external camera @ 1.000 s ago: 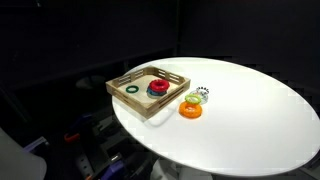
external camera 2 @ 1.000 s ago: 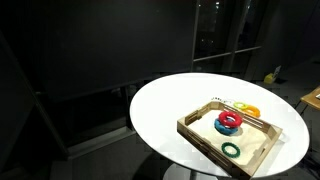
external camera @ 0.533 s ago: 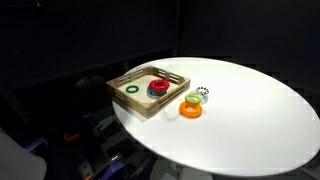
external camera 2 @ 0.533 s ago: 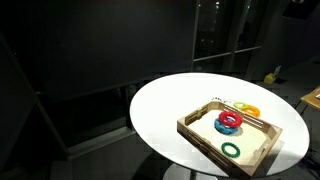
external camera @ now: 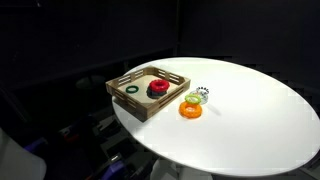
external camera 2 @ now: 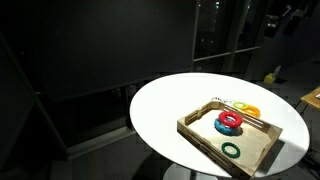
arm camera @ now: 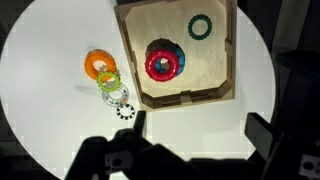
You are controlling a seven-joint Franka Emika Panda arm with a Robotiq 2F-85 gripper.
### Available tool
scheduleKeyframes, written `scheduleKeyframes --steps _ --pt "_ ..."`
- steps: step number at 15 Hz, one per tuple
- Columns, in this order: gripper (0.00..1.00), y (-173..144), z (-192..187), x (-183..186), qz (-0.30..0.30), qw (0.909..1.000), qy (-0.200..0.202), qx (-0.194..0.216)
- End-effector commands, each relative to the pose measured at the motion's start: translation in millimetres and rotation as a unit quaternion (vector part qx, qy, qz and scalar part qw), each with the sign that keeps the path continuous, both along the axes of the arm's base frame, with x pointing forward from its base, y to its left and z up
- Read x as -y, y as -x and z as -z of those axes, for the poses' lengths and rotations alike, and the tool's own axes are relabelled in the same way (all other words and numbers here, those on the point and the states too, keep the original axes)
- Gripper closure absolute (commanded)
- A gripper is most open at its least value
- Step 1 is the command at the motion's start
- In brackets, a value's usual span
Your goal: Put the yellow ring on top of the red ring
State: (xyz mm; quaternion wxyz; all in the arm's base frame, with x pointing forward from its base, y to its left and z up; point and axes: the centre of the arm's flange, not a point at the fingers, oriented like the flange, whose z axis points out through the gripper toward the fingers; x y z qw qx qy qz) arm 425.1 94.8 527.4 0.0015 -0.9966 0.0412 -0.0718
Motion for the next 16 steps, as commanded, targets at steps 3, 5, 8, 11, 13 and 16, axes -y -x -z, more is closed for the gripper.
scheduleKeyframes --steps 3,5,8,11,13,16 --pt "0.00 -27 38 34 0.041 0.9978 -0.004 -0.051" --pt "0.00 -33 55 47 0.048 0.9961 -0.019 -0.072" --pt "0.00 -40 77 63 0.060 0.9930 -0.031 -0.097" --pt "0.00 -44 90 72 0.069 0.9900 -0.036 -0.118" --pt "0.00 -40 96 69 0.071 0.9910 -0.025 -0.111" --pt "0.00 -41 98 70 0.070 0.9907 -0.027 -0.113"
